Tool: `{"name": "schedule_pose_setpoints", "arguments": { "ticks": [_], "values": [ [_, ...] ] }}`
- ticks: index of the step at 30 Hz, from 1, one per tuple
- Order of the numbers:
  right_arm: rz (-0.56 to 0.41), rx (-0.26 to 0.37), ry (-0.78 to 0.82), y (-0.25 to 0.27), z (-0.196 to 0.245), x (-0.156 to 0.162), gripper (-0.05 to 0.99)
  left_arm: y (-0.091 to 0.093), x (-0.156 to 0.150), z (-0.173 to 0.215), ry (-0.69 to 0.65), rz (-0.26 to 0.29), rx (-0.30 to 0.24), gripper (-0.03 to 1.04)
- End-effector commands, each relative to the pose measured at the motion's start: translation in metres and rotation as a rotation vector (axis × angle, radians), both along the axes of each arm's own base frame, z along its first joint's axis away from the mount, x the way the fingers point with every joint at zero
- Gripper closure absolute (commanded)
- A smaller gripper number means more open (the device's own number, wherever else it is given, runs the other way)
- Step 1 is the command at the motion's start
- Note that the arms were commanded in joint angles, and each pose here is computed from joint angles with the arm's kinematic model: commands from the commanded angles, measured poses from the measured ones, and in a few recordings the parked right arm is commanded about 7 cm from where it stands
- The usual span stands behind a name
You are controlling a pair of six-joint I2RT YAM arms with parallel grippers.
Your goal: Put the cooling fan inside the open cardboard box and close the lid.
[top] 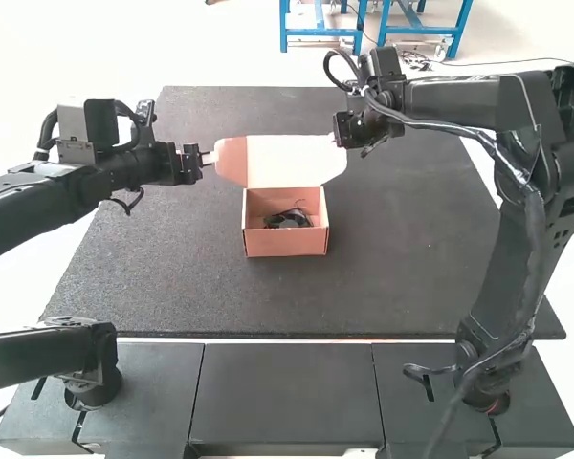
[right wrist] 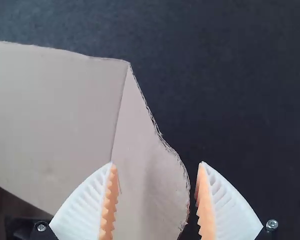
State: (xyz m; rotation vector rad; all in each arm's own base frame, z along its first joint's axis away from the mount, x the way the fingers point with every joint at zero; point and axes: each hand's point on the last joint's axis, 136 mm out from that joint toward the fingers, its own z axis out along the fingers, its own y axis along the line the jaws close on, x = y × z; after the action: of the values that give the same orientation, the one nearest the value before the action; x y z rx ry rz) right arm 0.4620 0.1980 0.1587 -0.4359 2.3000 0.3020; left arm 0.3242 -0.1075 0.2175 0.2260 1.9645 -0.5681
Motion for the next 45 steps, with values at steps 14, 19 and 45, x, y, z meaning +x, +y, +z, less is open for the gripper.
{"name": "schedule_pose_setpoints", "arguments": {
  "ticks": [14,19,45],
  "values": [
    [-0.015,-0.004,-0.005,-0.009,0.012,0.003,0.7,0.002,0.001,0.006,-0.025,0.007,-0.009,0.04],
    [-0.012,-0.008,-0.011,-0.009,0.014,0.003,0.7,0.002,0.004,0.005,-0.024,0.012,-0.008,0.04],
    [0.014,0.017,-0.039,-0.005,0.025,0.004,0.94,0.001,0.028,-0.004,-0.036,0.024,-0.002,0.04]
  ]
}}
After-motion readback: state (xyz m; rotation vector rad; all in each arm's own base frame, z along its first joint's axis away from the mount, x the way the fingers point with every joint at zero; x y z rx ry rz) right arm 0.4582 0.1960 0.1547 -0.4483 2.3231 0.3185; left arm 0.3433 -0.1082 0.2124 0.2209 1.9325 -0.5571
